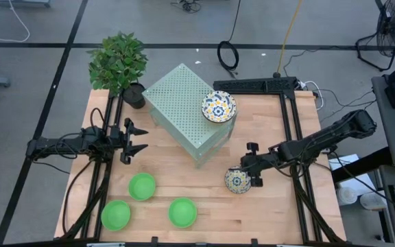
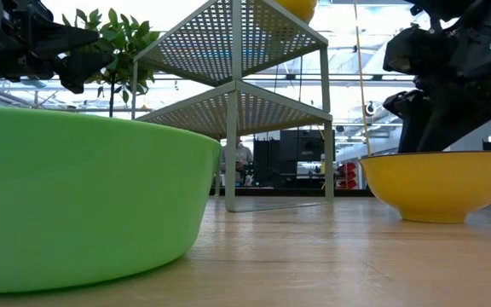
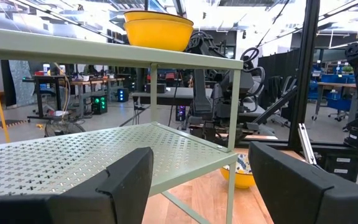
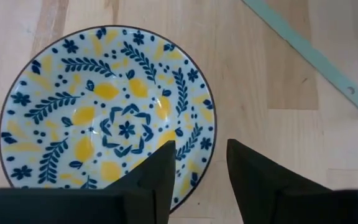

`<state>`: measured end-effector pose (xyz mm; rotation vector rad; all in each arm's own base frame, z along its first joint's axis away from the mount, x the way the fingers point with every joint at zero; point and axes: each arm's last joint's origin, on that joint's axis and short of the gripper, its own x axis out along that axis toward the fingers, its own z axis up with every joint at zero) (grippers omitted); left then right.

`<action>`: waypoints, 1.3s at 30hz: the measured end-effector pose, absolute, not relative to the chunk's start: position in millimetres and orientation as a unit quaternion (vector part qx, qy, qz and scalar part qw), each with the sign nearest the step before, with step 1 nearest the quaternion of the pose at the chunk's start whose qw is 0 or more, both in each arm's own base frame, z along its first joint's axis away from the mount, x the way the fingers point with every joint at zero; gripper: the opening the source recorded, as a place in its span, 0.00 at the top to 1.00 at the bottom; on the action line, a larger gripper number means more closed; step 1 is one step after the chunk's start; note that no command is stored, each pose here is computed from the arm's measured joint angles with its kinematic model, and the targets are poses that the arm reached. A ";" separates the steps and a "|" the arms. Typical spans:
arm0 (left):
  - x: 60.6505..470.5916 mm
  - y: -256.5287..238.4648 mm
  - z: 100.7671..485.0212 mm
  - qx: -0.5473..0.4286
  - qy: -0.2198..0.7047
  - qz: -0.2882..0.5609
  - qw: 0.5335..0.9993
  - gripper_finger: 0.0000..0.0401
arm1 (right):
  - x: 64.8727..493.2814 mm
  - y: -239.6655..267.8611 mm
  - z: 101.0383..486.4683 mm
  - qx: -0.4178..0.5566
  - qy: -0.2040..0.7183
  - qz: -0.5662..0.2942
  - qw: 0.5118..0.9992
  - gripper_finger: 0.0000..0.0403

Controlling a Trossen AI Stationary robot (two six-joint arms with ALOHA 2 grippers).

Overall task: Pick & Place Mini bowls
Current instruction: Stack the yellow patterned bowl on the yellow patterned bowl on the shelf

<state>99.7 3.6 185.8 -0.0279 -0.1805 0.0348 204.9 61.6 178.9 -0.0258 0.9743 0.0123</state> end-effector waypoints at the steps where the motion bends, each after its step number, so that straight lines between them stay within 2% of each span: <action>1: 99.7 3.6 185.9 -0.014 -0.090 0.017 0.996 0.33 | 204.9 61.8 178.9 -0.007 0.469 0.008 0.883 0.68; 39: 99.7 3.6 185.8 -0.014 -0.090 0.017 0.996 0.33 | 206.4 57.5 172.1 0.004 0.458 0.005 0.889 0.68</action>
